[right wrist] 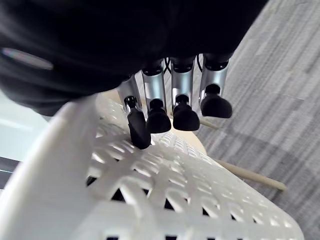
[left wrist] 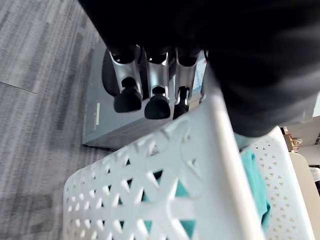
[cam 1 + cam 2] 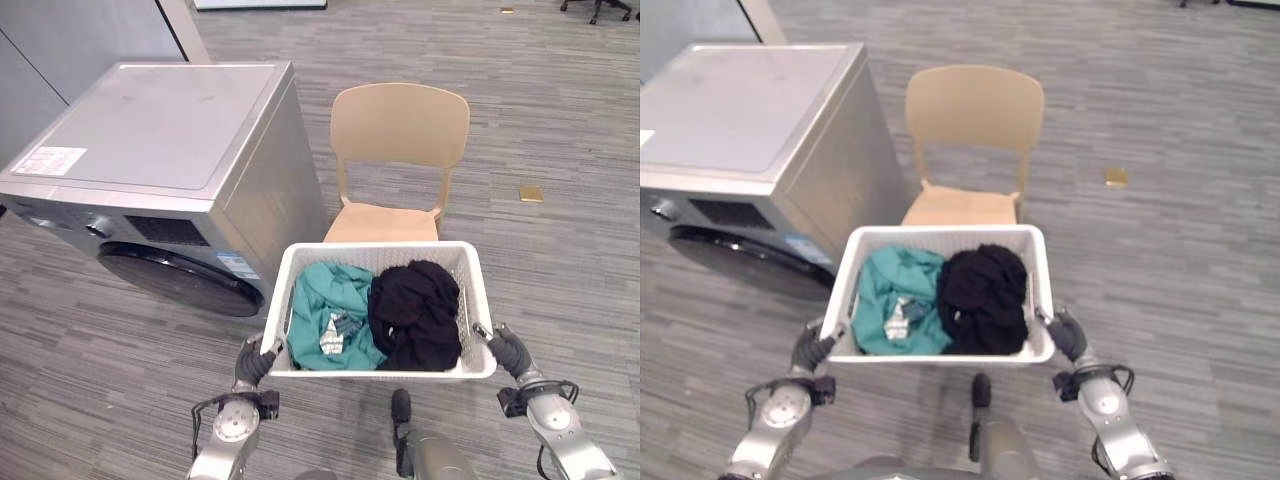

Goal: Grab the laundry basket,head to the washer,open it,put in the laundry and shut it.

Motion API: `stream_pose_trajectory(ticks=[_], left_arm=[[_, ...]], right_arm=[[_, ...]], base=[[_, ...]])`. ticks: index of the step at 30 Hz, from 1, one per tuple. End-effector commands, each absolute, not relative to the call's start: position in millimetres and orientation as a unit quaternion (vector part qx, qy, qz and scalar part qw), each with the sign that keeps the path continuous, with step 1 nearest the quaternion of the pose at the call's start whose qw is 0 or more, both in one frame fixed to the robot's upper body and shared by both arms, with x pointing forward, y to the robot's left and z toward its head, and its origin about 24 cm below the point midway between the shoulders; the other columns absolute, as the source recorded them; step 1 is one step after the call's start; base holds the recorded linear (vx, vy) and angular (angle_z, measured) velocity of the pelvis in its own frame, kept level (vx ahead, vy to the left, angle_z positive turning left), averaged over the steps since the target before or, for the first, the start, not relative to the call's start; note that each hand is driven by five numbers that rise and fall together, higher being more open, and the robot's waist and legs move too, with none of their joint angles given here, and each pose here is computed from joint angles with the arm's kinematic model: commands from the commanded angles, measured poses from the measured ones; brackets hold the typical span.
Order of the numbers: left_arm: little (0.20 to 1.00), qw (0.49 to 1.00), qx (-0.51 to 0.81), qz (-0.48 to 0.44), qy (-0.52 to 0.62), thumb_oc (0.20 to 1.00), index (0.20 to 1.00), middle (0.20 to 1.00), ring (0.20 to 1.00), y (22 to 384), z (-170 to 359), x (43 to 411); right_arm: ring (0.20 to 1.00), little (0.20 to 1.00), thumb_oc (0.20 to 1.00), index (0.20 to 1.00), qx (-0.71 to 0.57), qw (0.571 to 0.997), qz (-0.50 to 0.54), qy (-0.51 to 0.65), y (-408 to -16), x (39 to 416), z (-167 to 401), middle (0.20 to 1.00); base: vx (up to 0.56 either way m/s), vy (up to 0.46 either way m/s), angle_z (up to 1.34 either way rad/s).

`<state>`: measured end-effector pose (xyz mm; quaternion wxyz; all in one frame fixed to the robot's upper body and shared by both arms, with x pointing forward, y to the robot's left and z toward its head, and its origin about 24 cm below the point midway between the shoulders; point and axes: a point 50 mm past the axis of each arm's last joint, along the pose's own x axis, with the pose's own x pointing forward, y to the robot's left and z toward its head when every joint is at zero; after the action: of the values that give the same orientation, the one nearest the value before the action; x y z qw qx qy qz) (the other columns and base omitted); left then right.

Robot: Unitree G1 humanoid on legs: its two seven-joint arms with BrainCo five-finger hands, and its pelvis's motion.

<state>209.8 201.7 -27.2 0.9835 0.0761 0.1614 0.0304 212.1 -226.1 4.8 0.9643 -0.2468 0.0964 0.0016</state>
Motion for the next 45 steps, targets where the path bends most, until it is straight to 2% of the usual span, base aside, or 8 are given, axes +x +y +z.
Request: stream_pose_trajectory(ticks=[1,11,27,32,34,35,37,45], left_arm=[[0.2,0.997,0.02,-0.017,0.078,0.2,0.2,0.2,0.2,185,-2,214],[0.2,0.995,0.046,-0.02,0.082,0.2,0.2,0.2,0.2,186,-5,215],[0.2,0.984,0.17,0.03,-0.034,0.2,0.2,0.2,0.2,139,65,353],[0.2,0.98,0.193,0.04,-0.036,0.2,0.2,0.2,0.2,143,74,365],[0.598,0.982,0.182,0.047,-0.033,0.598,0.598,0.598,0.598,143,73,365],[1.0,0.983,0.176,0.049,-0.035,1.0,1.0,1.0,1.0,143,73,364],[1.0,0.984,0.167,0.05,-0.039,1.0,1.0,1.0,1.0,142,73,362],[1.0,0.995,0.072,0.054,-0.043,1.0,1.0,1.0,1.0,157,55,324]], right_arm=[[0.2,0.2,0.2,0.2,-0.157,0.987,-0.039,-0.001,-226,219,39,0.2],[0.2,0.2,0.2,0.2,-0.162,0.986,-0.042,0.026,-221,220,23,0.2],[0.2,0.2,0.2,0.2,-0.209,0.976,-0.027,-0.051,-145,337,63,0.2],[0.2,0.2,0.2,0.2,-0.211,0.976,-0.03,-0.052,-140,354,74,0.2],[0.2,0.2,0.2,0.2,-0.212,0.976,-0.033,-0.046,-141,356,73,0.2],[0.388,0.388,0.388,0.388,-0.213,0.975,-0.036,-0.044,-142,357,73,0.388],[1.0,1.0,1.0,1.0,-0.213,0.976,-0.037,-0.038,-145,356,70,1.0],[1.0,1.0,1.0,1.0,-0.17,0.983,-0.063,-0.008,-179,324,46,1.0]], base=[[0.23,0.047,-0.14],[0.11,0.124,-0.34],[-0.14,0.051,-0.13],[-0.05,-0.048,0.09],[0.0,-0.04,0.07],[0.01,-0.032,0.09],[0.01,-0.042,0.08],[0.05,-0.026,0.07]])
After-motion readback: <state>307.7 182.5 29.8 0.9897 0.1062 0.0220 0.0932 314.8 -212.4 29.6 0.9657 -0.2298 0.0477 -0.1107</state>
